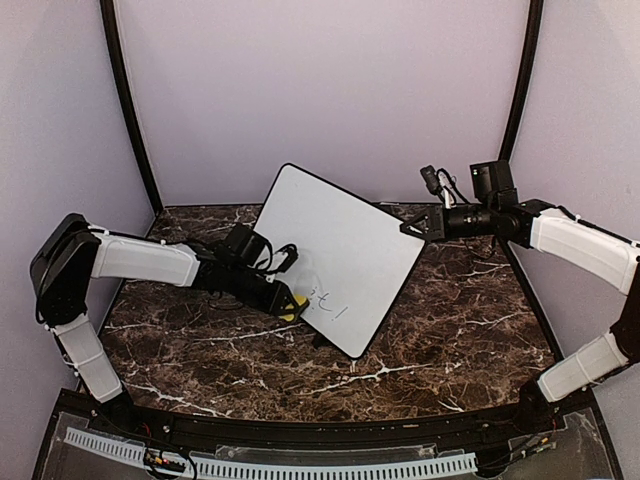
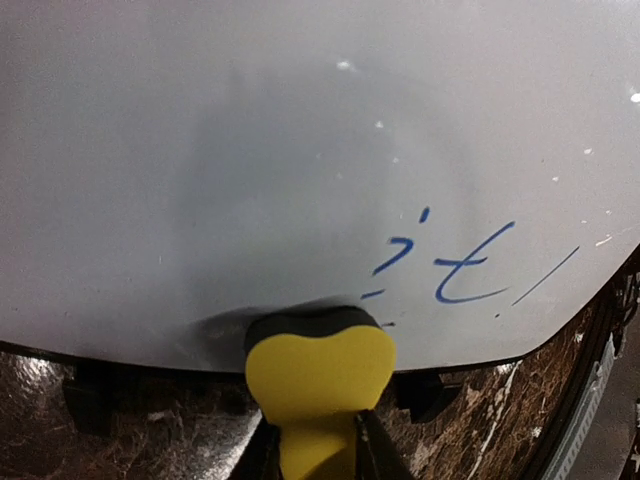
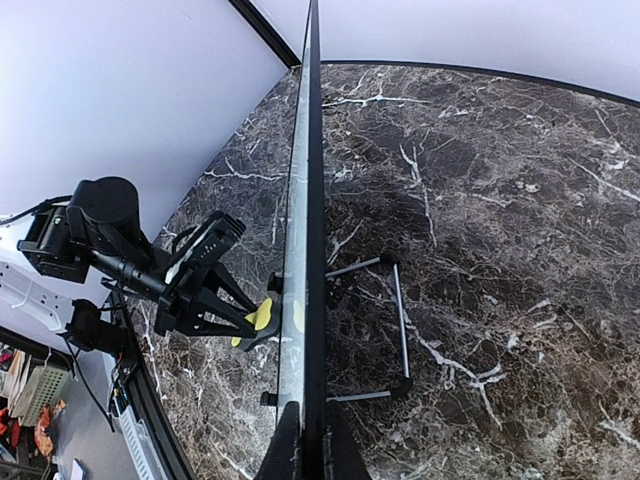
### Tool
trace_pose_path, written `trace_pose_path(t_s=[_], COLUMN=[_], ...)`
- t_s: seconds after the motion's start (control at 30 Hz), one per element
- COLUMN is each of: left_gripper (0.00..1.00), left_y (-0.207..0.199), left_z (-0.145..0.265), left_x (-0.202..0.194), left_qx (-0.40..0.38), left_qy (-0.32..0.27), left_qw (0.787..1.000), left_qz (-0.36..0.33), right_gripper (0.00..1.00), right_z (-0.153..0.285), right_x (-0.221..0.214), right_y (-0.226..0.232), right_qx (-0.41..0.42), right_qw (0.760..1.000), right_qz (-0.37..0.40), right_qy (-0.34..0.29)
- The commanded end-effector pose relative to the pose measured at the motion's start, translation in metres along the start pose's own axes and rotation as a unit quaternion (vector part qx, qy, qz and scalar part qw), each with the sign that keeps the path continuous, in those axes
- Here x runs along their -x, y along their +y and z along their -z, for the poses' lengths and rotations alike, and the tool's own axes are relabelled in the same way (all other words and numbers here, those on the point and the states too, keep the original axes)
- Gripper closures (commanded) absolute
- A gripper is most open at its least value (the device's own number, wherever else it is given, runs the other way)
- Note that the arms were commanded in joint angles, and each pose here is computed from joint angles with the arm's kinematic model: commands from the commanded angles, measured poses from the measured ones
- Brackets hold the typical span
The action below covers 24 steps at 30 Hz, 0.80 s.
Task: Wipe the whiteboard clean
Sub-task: Erase the center of the whiteboard.
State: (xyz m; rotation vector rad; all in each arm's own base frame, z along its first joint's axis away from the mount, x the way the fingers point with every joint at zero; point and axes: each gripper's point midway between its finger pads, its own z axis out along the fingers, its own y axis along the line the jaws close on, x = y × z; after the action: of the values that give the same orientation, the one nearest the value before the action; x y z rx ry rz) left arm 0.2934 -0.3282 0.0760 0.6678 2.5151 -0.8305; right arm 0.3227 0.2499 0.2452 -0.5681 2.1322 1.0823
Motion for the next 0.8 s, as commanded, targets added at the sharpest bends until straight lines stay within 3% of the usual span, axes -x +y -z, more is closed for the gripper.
trace_pose_path(t_s=[0.0, 0.13, 0.47, 0.77], left_gripper=[1.00, 1.00, 1.00, 1.00], left_y=[0.016, 0.014, -0.007, -0.013], left_z=[-0.006, -0.006, -0.004, 0.003], left_x=[-0.040, -0.026, 0.054, 0.075], left_qx=[0.037, 0.037, 0.039, 0.036], left_qy=[0.045, 0.030, -0.033, -0.058], left_qw=[0.998, 0.999, 0.998, 0.996], left_qz=[0.015, 0.009, -0.044, -0.060], right_gripper=[1.00, 1.00, 1.00, 1.00], right_z=[-0.010, -0.011, -0.009, -0.012], right_x=[-0.015, -0.014, -0.014, -0.015], right_y=[0.016, 0.016, 0.017, 0.015], right_qx=[0.036, 0.036, 0.035, 0.036], right_qw=[0.997, 0.997, 0.997, 0.997], right_qz=[0.058, 0.057, 0.060, 0.057], right_qy=[0.021, 0.022, 0.020, 0.023])
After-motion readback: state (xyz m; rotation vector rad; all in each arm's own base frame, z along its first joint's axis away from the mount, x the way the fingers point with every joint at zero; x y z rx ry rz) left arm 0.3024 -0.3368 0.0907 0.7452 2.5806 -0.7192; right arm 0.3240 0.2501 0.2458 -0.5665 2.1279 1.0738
